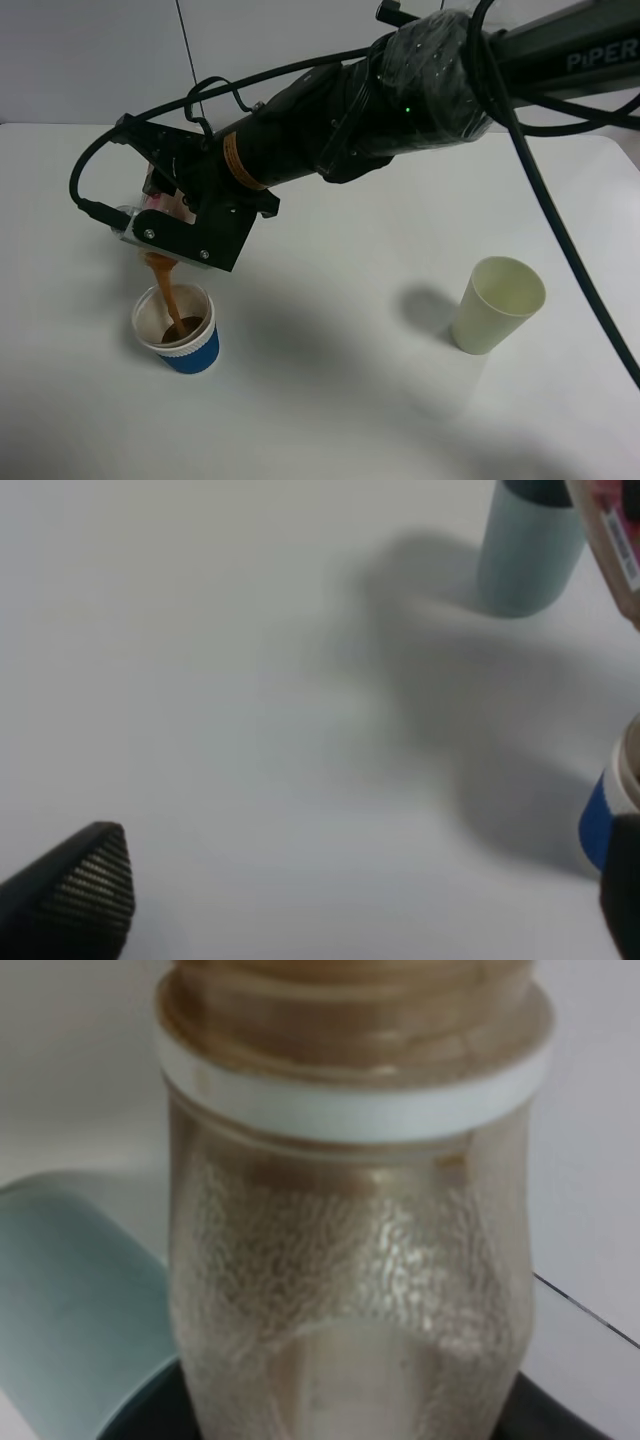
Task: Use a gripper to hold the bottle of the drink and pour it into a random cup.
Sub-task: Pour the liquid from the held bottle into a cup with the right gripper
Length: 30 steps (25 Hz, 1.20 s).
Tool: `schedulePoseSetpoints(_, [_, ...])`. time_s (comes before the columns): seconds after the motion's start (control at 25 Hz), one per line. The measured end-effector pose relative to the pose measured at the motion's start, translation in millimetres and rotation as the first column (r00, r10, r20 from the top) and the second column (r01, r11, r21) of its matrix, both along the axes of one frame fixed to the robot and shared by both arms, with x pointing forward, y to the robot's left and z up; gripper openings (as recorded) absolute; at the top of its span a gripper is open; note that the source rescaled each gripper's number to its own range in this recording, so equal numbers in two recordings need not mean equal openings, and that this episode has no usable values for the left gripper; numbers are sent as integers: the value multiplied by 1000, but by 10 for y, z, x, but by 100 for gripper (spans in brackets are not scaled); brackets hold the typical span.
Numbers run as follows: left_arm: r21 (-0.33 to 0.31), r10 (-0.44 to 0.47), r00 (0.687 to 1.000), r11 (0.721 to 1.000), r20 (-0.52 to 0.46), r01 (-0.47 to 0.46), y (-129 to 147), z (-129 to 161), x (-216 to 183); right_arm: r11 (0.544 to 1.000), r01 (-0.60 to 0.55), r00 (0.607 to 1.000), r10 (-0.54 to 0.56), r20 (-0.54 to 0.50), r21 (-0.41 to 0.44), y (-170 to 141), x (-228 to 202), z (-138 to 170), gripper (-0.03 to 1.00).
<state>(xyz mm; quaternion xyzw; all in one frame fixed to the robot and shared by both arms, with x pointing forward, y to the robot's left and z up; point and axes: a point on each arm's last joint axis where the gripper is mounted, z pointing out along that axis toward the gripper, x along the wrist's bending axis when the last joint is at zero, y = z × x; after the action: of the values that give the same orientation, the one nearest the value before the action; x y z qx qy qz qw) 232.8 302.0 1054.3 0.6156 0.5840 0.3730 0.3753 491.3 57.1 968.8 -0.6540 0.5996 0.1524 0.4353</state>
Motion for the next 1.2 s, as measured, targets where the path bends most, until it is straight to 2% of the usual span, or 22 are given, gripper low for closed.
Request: schedulePoseSetpoints(1.2, [0,0,1000,1000,0,0,0,0,0,997,-59,992,63,107,-42,101,-136,24,1])
